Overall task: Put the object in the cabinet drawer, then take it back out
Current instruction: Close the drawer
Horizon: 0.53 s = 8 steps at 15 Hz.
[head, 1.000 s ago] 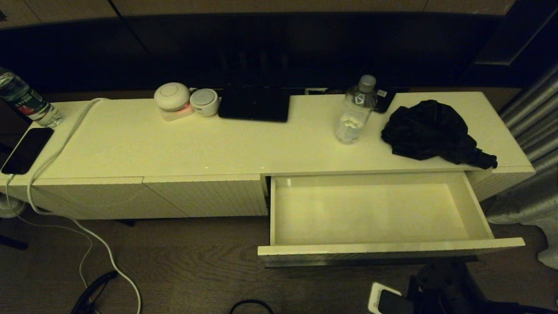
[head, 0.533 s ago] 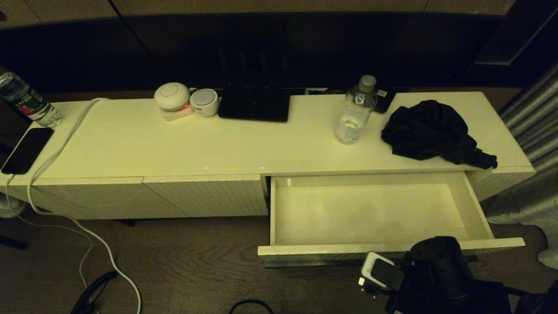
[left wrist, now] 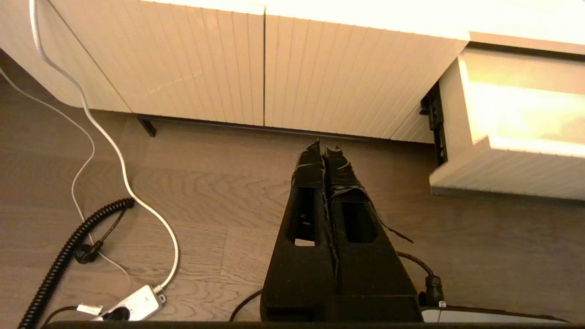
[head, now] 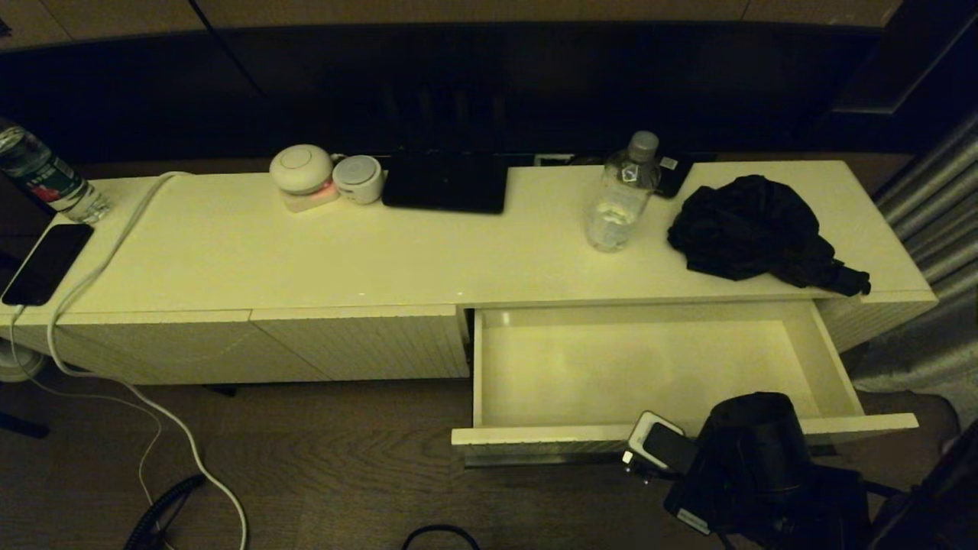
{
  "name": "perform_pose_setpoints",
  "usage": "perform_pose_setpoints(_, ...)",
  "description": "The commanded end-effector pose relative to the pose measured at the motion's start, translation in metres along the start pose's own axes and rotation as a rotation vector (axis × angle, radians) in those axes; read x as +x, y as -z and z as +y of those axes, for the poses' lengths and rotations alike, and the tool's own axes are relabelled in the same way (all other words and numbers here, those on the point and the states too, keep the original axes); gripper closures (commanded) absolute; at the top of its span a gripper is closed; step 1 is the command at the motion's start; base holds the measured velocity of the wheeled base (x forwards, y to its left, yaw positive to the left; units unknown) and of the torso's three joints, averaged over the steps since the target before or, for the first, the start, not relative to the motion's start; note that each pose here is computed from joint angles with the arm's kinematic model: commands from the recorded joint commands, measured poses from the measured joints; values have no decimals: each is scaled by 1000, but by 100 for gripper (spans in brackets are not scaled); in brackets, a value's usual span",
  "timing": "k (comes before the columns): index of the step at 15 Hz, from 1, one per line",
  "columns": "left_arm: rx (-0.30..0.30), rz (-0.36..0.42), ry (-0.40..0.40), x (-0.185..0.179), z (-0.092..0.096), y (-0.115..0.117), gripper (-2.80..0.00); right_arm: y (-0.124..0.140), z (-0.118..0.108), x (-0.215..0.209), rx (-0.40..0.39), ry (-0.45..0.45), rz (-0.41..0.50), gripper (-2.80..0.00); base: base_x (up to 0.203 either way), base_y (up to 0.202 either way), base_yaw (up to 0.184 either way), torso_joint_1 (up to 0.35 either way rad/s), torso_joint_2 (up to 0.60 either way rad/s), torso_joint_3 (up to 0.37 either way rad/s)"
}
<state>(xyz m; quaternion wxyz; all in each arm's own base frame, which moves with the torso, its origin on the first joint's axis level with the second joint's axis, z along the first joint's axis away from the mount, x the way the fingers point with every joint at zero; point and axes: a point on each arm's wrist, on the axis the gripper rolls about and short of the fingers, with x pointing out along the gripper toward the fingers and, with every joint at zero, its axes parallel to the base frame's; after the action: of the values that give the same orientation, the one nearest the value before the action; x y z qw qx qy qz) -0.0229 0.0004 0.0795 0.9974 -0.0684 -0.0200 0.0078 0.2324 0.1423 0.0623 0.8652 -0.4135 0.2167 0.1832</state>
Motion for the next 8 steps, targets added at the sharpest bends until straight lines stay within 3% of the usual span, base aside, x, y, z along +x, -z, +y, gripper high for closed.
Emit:
perform_pose_setpoints(1, -2, -2, 0, 0, 0, 0, 0, -4, -4, 14, 14, 26, -5, 0, 0, 0, 0, 0, 0, 0)
perform_pose_setpoints(8, -1, -2, 0, 0, 0, 0, 0, -23, -24, 36, 74, 125, -73, 0, 0, 0, 0, 0, 0, 0)
